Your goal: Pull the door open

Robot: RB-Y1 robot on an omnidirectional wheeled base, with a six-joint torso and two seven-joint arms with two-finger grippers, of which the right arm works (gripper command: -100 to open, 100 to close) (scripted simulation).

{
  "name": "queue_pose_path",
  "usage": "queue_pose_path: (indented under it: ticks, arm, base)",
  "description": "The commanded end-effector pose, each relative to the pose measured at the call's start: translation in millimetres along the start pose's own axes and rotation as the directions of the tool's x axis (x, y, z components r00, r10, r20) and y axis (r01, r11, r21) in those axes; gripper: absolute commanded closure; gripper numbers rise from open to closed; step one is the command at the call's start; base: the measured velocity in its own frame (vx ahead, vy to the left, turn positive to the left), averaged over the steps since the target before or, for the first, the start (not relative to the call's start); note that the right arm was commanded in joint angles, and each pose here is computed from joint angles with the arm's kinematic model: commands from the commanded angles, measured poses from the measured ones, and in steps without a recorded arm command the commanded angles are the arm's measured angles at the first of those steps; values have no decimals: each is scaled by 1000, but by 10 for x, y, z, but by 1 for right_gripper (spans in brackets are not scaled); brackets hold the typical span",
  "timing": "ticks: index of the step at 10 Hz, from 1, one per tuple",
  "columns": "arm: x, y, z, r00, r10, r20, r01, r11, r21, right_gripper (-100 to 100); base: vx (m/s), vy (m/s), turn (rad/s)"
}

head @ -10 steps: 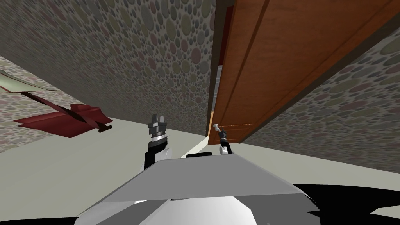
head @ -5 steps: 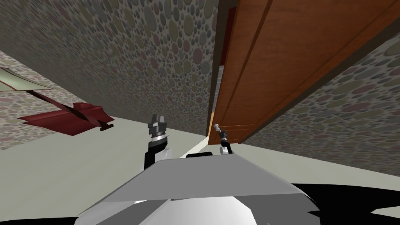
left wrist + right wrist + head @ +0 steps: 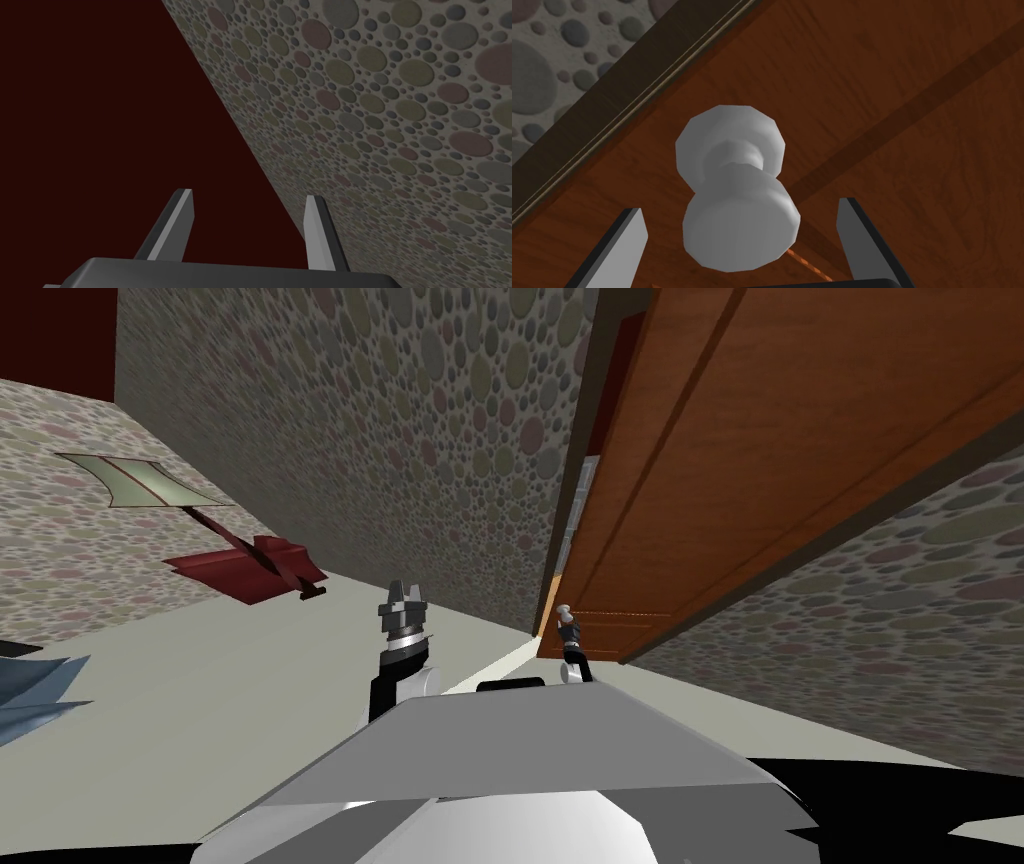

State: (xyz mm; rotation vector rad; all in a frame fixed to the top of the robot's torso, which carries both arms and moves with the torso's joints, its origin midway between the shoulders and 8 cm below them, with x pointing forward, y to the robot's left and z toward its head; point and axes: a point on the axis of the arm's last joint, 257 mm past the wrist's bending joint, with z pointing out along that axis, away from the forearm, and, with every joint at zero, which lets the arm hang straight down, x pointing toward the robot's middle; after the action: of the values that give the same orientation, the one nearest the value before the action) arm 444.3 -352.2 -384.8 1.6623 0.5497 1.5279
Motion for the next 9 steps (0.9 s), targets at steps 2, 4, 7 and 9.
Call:
queue_pose_path:
  ticks: [2, 4, 7, 9]
  arm:
    - [-14, 10, -13, 994, 105, 15, -105, 994, -11, -100]
    - [-21, 14, -19, 988, 152, 22, -152, 988, -17, -100]
    - [-37, 20, -32, 969, 244, 33, -243, 970, -31, -100]
    - [-55, 27, -46, 944, 328, 43, -326, 944, -46, -100]
  base:
    - [-104, 8, 163]
    - [-81, -18, 107]
    - [-69, -28, 125]
    - [-68, -17, 141]
